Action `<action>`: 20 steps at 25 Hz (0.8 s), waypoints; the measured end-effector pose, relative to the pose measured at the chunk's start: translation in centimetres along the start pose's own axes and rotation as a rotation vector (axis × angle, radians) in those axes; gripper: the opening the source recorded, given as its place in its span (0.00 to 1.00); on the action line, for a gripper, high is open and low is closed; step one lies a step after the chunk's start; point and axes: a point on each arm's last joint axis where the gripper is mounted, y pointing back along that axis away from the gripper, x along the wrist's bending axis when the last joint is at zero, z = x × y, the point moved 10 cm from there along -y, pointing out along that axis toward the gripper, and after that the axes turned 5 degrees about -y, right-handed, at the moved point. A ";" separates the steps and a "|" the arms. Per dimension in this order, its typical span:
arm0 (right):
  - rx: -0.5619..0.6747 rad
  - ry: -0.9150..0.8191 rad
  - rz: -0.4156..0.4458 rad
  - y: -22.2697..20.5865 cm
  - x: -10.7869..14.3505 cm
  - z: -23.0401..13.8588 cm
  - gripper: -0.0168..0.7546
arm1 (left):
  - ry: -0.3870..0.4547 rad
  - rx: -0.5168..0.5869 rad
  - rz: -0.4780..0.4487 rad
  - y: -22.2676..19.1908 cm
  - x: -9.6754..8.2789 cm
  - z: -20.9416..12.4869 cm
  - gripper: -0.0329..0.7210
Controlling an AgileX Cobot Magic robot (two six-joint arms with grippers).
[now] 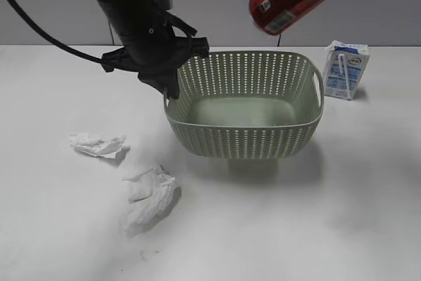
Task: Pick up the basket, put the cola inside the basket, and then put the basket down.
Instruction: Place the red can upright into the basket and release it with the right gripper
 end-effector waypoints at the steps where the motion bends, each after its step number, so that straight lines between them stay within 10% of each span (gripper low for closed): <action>1: 0.015 0.010 0.008 -0.9 0.4 -0.3 0.68 | 0.002 -0.004 -0.004 0.0 -0.1 0.1 0.04; 14: 0.205 -0.011 -0.062 -12.4 -5.2 -4.4 0.68 | 0.008 -0.006 -0.014 0.0 -0.3 0.1 0.04; 20: 0.221 0.005 -0.068 -13.7 -6.1 -4.6 0.87 | 0.008 -0.015 -0.016 0.0 -0.3 0.3 0.04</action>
